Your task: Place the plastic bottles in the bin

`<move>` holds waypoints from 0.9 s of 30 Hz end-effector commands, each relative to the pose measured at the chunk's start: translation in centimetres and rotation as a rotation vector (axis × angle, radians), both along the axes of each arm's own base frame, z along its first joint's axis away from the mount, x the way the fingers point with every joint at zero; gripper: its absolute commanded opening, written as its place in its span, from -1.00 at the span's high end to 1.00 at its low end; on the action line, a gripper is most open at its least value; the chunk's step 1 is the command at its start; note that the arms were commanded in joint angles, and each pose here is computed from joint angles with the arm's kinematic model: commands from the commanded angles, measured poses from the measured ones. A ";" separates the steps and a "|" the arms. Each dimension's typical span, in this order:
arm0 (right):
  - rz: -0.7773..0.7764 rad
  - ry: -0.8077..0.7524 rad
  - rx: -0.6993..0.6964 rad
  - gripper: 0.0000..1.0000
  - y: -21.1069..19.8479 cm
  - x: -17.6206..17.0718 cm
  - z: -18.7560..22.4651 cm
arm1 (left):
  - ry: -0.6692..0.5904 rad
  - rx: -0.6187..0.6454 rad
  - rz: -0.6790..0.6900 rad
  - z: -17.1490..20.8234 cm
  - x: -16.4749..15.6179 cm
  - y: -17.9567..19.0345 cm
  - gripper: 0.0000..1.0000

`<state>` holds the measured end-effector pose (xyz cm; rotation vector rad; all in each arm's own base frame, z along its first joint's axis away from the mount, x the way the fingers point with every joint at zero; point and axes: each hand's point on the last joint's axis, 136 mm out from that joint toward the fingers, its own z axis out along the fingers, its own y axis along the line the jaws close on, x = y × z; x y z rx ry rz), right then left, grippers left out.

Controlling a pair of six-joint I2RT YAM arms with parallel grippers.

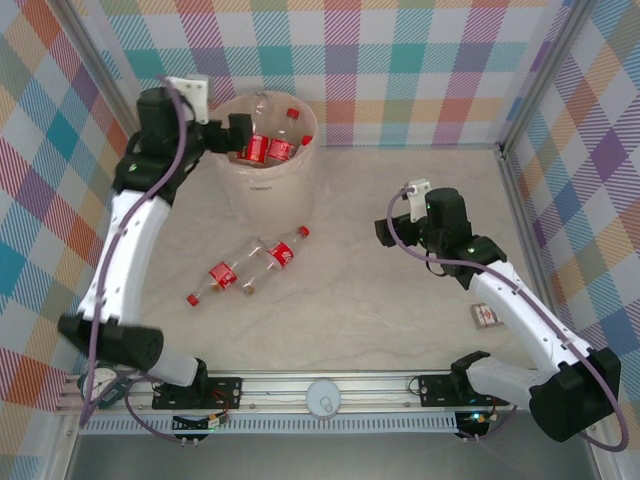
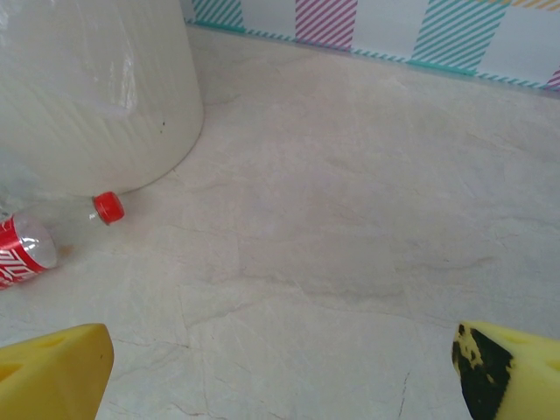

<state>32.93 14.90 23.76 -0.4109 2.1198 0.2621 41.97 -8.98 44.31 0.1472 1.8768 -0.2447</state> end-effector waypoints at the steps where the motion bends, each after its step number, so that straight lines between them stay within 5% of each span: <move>1: 0.011 -0.062 0.002 -0.98 0.3 1.1 1.9 | 0.149 0.014 0.086 -3.3 -5.6 2.3 -0.97; 6: -0.004 -0.055 -0.008 -0.98 0.2 1.6 1.4 | 0.248 0.007 0.210 -7.4 -12.6 5.3 -0.93; 13: -0.030 -0.040 0.020 -0.98 0.3 2.1 1.2 | 0.480 -0.081 0.160 -15.5 -16.4 3.2 -0.85; 27: -0.069 -0.026 0.017 -0.98 -0.8 1.0 1.3 | 0.561 -0.011 0.036 -27.9 -12.7 -6.9 -0.59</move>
